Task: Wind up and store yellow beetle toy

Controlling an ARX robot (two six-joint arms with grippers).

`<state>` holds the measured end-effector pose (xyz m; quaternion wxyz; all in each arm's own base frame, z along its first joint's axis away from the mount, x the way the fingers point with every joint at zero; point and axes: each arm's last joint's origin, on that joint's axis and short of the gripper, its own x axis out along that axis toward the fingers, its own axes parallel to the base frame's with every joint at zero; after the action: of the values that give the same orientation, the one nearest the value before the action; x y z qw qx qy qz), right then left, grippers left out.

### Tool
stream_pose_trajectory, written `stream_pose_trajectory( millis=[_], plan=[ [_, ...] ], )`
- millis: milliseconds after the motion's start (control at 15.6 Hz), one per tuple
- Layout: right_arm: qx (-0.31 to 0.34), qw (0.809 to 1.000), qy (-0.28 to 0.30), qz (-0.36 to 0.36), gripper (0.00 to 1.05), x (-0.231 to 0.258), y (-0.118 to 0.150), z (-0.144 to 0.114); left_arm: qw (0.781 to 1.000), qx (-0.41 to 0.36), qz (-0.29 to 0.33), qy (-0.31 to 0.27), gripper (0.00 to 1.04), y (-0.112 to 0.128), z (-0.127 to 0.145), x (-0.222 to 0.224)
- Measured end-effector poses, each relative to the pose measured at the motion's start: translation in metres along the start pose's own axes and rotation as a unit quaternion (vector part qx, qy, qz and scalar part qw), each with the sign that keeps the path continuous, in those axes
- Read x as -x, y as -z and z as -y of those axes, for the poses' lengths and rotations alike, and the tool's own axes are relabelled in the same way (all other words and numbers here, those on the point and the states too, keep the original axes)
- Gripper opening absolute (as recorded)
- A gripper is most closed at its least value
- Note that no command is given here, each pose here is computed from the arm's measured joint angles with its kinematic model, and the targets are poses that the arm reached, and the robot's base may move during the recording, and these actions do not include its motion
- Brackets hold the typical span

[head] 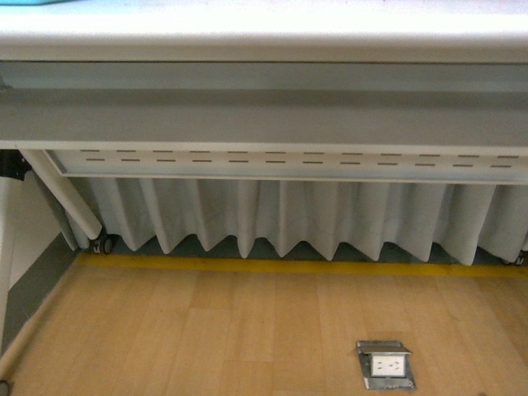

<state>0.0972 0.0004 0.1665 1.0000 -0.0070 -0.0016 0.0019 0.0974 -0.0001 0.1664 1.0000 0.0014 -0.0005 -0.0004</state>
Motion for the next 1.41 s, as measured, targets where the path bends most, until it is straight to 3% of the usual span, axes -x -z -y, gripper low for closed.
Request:
stream_pose_trajectory(
  millis=[1411],
  plan=[
    [0.0,1.0,0.0,0.0,0.98,0.0,0.0,0.0,1.0,0.0,0.0,0.0,0.98,0.0001,0.0,0.0]
  ],
)
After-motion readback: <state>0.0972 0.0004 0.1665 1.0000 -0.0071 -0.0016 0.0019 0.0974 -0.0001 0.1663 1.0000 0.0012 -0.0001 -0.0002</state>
